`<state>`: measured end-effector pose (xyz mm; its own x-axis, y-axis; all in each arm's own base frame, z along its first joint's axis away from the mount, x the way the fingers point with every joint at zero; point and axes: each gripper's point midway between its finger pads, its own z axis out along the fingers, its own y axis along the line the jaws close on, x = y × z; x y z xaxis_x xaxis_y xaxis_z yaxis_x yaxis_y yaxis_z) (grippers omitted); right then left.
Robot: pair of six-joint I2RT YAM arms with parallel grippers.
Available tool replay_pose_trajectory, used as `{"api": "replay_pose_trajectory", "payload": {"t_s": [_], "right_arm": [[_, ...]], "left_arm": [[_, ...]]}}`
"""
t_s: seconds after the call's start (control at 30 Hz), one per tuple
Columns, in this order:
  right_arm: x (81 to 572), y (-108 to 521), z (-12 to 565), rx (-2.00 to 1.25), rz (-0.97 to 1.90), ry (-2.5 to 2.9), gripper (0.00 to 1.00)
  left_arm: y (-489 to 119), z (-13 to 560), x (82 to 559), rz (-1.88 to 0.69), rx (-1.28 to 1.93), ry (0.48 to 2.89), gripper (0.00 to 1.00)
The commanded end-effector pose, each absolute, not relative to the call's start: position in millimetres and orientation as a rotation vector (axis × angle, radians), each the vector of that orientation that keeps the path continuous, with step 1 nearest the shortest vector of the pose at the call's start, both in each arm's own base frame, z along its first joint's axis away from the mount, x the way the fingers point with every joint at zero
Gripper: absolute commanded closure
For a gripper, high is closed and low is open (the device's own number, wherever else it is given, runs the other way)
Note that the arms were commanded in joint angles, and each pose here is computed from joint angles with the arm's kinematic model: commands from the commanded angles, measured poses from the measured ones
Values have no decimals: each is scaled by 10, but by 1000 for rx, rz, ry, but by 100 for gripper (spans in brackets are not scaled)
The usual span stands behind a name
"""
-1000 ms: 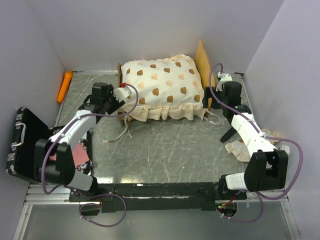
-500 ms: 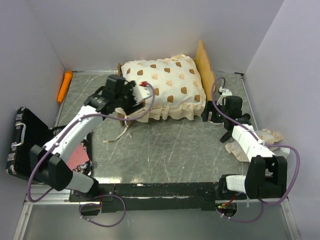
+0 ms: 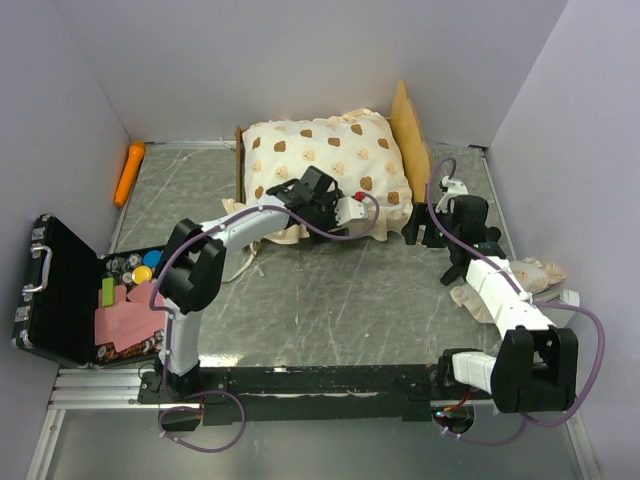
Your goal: Set up the pet bed
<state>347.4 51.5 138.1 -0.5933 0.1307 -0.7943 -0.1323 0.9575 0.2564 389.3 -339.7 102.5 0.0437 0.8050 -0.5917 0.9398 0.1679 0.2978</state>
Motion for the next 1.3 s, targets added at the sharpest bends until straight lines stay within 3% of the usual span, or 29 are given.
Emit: {"api": "replay_pose_trajectory", "payload": {"t_s": [0.0, 0.17, 0.43, 0.57, 0.7, 0.83, 1.03, 1.27], "right_arm": [[3405, 532, 1463, 3, 372, 2143, 11], [3406, 573, 1495, -16, 396, 2121, 11], [3392, 635, 1425, -32, 439, 2127, 11], [3384, 648, 1385, -33, 449, 2135, 12], [3358, 654, 1359, -39, 449, 2139, 12], [3322, 684, 1379, -58, 467, 2136, 12], [3262, 633, 1427, -66, 429, 2126, 14], [3138, 626, 1409, -108, 369, 2158, 19]], "left_arm": [[-3521, 1193, 3743, -387, 1717, 1688, 26], [-3505, 908, 3874, -369, 1713, 1768, 26], [-3386, 415, 4005, -262, 1722, 1837, 36], [-3381, 298, 3970, -280, 1746, 1859, 62], [-3388, 297, 3907, -318, 1772, 1876, 99], [-3403, 385, 3829, -381, 1796, 1926, 99], [-3451, 1184, 3753, -647, 1629, 1908, 99], [-3184, 1327, 3391, -746, 1661, 1949, 99]]}}
